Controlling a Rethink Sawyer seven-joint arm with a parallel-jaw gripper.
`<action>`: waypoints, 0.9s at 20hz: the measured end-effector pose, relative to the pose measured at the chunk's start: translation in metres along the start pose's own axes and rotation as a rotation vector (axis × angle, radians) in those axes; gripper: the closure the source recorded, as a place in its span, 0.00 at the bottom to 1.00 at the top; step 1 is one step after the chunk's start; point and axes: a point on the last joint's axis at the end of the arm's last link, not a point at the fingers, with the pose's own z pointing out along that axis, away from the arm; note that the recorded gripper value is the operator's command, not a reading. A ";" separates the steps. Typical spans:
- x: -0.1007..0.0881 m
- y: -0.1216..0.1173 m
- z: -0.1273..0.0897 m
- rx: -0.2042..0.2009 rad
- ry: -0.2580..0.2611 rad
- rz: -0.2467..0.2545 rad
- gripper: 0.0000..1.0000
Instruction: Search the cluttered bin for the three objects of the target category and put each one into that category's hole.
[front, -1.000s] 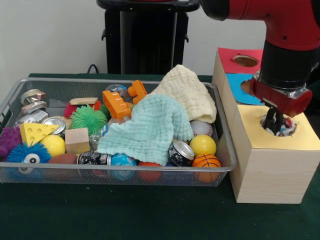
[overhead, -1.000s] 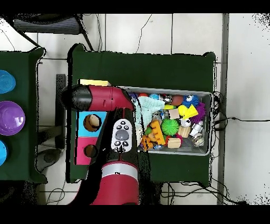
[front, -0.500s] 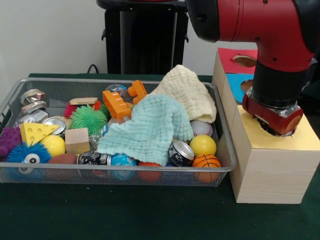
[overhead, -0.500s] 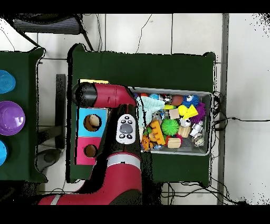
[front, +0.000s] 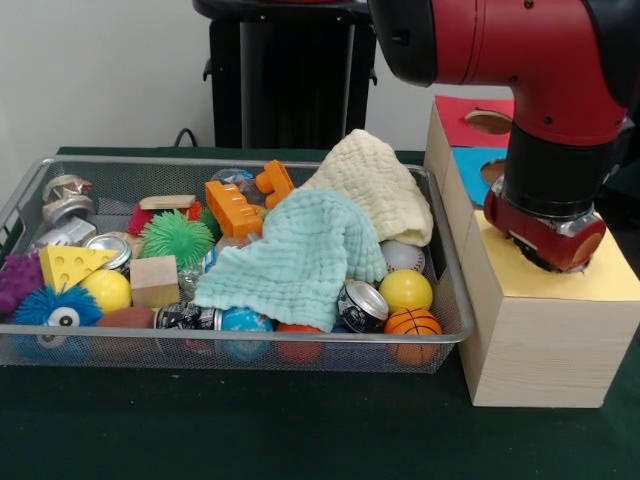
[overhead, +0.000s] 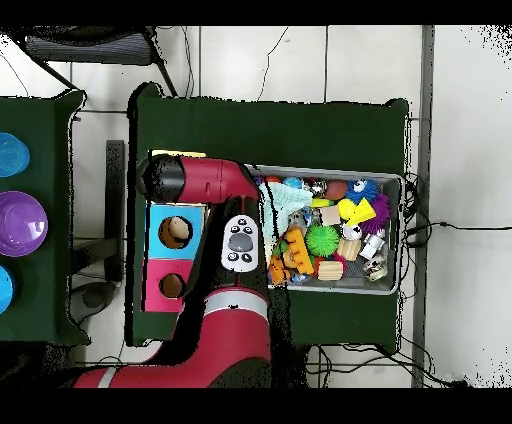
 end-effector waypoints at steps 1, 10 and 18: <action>0.000 0.000 -0.001 0.000 0.001 0.001 1.00; 0.003 -0.008 -0.039 -0.015 -0.003 0.007 1.00; 0.004 -0.006 -0.098 -0.066 -0.027 0.010 1.00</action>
